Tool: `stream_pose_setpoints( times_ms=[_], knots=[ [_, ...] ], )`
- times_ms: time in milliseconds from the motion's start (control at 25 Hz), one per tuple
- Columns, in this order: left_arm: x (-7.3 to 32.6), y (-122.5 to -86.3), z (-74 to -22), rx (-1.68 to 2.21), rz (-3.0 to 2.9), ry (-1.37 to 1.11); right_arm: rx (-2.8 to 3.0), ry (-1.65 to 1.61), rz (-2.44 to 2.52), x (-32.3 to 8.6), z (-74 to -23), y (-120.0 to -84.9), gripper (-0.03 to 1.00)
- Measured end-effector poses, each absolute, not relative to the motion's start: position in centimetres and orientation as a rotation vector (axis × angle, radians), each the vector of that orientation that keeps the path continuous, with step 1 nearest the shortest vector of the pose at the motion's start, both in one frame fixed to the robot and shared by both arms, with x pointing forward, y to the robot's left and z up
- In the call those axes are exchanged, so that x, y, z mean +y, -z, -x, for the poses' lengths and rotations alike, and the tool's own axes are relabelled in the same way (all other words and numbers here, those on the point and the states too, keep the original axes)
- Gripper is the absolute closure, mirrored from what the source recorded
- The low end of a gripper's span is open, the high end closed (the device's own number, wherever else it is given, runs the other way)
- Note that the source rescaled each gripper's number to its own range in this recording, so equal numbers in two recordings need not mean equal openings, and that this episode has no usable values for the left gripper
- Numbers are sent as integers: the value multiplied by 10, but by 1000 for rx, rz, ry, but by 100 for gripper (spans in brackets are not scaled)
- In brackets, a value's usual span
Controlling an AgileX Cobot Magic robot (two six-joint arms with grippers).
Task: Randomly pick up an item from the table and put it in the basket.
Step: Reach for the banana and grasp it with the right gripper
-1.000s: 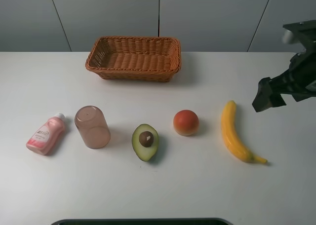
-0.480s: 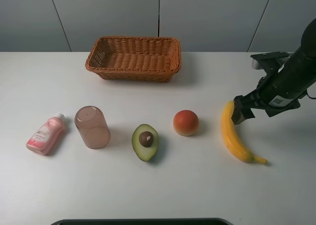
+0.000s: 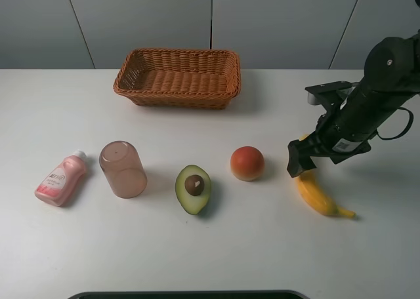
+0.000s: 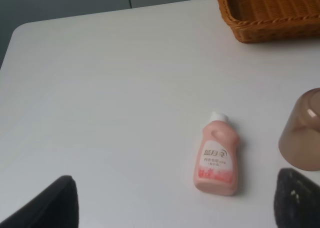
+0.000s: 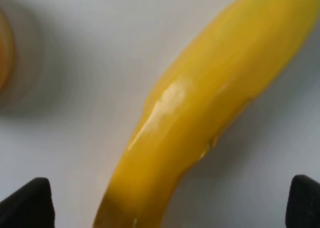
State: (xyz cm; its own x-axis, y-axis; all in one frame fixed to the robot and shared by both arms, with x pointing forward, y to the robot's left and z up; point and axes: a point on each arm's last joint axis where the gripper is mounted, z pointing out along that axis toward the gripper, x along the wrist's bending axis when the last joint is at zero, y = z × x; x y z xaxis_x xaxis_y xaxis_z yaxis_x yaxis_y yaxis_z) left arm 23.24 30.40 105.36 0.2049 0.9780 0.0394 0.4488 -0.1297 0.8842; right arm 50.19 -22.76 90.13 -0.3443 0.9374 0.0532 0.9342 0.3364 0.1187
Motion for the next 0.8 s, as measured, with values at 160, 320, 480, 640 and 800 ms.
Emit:
stream_pose_setpoints(
  times_ms=[160,320,480,640,800],
  knots=[
    [304,-1054,-232,1351,-1705,-861,2580,-197,-1747,-219,-500,-899,-3],
    [304,-1054,-232,1351,-1705,-861,2614,-161,-1756,-212,-498,-888,-3],
    [304,-1054,-232,1351,-1705,-861,2621,-131,-1782,-212,-498,-877,-3],
    [304,-1054,-232,1351,-1705,-861,2616,-131,-1787,-212,-499,-874,-3],
    [304,-1054,-232,1351,-1705,-861,2615,-132,-1787,-211,-499,-874,-3]
  ],
)
